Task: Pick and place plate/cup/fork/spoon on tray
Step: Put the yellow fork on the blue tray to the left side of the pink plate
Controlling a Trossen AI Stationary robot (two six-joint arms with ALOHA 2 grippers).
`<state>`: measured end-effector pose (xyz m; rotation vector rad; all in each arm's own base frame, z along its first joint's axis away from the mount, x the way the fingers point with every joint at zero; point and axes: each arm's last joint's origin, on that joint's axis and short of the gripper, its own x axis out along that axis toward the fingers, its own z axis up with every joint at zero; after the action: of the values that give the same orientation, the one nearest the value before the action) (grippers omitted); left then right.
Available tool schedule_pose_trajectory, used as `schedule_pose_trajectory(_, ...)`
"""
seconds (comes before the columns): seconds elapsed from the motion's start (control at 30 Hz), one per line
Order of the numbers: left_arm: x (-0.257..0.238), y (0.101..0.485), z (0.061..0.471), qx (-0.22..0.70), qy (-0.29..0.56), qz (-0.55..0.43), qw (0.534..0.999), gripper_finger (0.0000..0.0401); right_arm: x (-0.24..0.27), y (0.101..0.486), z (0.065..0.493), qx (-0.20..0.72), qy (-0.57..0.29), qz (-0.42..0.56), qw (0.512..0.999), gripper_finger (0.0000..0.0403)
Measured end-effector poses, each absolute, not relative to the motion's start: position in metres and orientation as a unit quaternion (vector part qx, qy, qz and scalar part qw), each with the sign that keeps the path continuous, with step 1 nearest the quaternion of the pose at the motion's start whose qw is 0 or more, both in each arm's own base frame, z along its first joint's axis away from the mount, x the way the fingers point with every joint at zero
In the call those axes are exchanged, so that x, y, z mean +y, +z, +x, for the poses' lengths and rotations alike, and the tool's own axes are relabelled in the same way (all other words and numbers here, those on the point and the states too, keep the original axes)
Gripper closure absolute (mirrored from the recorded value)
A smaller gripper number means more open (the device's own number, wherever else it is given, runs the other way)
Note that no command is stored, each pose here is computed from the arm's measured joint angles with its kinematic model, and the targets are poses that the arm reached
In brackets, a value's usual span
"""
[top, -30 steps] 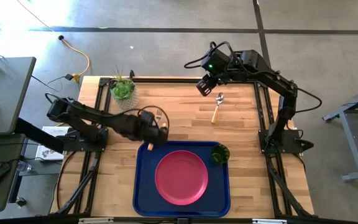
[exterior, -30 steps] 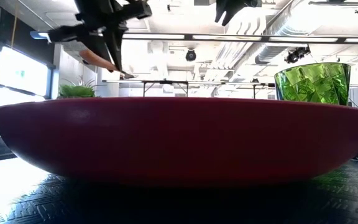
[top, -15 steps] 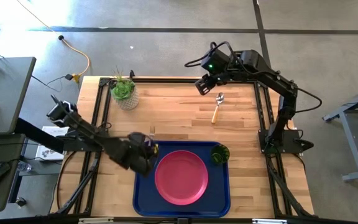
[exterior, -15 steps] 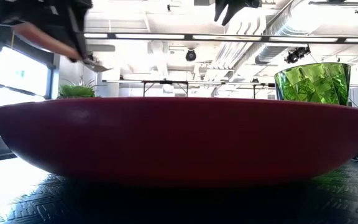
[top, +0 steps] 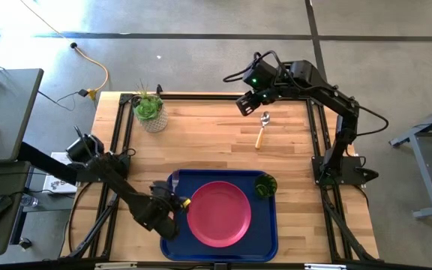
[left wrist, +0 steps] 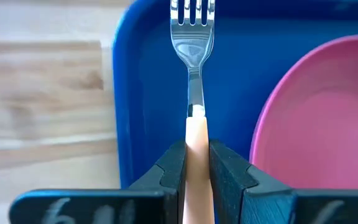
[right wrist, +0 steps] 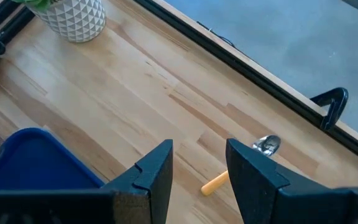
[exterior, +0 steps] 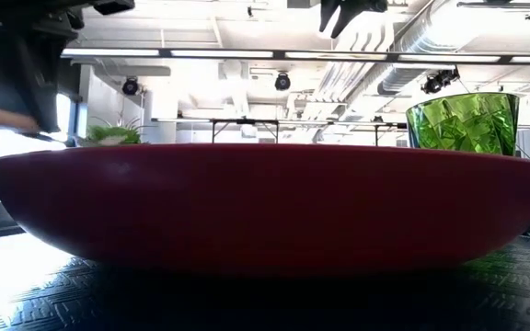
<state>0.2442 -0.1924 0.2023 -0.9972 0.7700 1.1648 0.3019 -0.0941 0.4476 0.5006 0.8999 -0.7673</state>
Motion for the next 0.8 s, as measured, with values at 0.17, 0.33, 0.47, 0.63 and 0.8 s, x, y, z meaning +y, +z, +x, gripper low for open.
schedule_pose_trajectory(0.17, -0.201, 0.187, 0.253, 0.336, 0.504, -0.454, 0.653, 0.0359, -0.094, 0.447, 0.301, 0.425, -0.362, 0.238, 0.795, 0.0263)
schedule_pose_trajectory(0.33, -0.209, 0.173, 0.261, 0.333, 0.493, -0.470, 0.652, 0.0359, -0.094, 0.447, 0.301, 0.424, -0.362, 0.238, 0.795, 0.0263)
schedule_pose_trajectory(0.47, -0.214, 0.168, 0.261, 0.334, 0.489, -0.472, 0.653, 0.0359, -0.094, 0.447, 0.301, 0.424, -0.362, 0.238, 0.795, 0.0263)
schedule_pose_trajectory(0.63, -0.220, 0.167, 0.256, 0.341, 0.483, -0.467, 0.657, 0.0359, -0.094, 0.447, 0.301, 0.424, -0.362, 0.238, 0.795, 0.0263)
schedule_pose_trajectory(0.8, -0.225, 0.167, 0.251, 0.345, 0.477, -0.462, 0.663, 0.0359, -0.091, 0.447, 0.301, 0.423, -0.360, 0.240, 0.796, 0.0263)
